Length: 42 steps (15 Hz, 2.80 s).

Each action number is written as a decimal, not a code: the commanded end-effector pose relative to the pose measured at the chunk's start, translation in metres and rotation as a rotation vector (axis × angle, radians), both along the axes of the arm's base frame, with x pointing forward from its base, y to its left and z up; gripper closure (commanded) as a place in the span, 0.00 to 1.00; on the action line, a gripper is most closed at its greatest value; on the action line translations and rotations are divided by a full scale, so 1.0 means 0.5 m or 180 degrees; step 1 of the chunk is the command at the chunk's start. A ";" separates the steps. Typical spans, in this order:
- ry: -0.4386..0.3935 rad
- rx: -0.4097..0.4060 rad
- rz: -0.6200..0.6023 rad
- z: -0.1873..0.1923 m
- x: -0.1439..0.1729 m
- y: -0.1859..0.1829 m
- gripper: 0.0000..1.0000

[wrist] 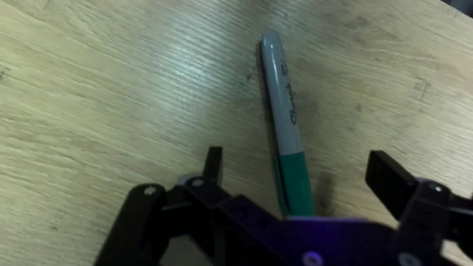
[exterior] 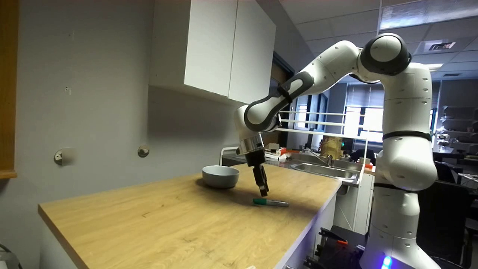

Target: Pick the pen from the table and put it in the bowl

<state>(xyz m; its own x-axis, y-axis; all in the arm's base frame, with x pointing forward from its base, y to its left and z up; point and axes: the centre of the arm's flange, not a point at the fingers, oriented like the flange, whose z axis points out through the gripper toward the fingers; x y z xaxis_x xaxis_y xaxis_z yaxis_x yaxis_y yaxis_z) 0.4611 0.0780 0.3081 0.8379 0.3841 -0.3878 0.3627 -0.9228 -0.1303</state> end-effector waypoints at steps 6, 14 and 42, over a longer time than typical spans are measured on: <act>0.0323 0.0102 0.0048 -0.066 -0.011 -0.008 0.33; 0.0266 0.0003 -0.0003 -0.039 -0.008 -0.005 0.89; -0.1270 -0.0367 -0.0274 0.375 0.380 0.041 0.85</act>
